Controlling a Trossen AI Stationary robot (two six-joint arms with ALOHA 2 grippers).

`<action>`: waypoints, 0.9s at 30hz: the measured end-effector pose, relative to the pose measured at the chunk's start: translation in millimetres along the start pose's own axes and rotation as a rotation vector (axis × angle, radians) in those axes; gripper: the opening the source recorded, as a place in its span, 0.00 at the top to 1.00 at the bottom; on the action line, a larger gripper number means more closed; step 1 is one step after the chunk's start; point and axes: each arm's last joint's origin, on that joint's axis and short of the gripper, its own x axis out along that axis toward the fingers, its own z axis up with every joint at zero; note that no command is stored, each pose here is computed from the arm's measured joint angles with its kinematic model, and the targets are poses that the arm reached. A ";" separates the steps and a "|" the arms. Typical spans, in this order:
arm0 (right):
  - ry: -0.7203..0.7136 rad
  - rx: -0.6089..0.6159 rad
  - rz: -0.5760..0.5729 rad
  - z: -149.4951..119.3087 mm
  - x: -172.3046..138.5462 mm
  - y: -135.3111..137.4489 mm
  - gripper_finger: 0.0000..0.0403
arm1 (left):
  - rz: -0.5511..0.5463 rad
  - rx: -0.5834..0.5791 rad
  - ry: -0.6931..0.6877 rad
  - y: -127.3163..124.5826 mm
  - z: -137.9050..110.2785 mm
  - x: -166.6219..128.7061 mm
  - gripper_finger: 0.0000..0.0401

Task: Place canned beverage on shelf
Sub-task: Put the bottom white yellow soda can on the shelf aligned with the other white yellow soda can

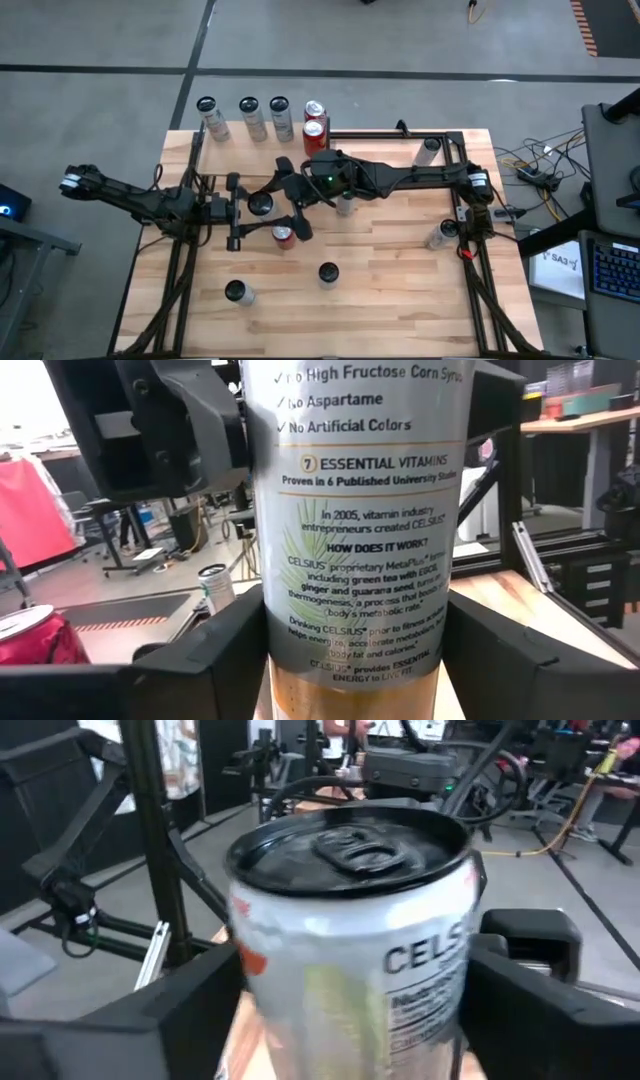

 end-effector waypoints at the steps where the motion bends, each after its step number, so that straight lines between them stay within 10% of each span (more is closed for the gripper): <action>1: 0.000 0.013 -0.005 0.0 0.0 -0.3 0.26 | 0.003 0.000 0.001 0.1 -0.1 0.0 0.38; 5: 0.001 0.060 -0.016 -0.4 -0.9 -3.4 0.41 | 0.013 0.000 0.003 0.3 -0.1 0.0 0.30; 27: -0.027 0.114 -0.330 13.0 -19.6 -38.8 0.41 | 0.215 0.200 0.116 31.1 38.9 -50.2 0.21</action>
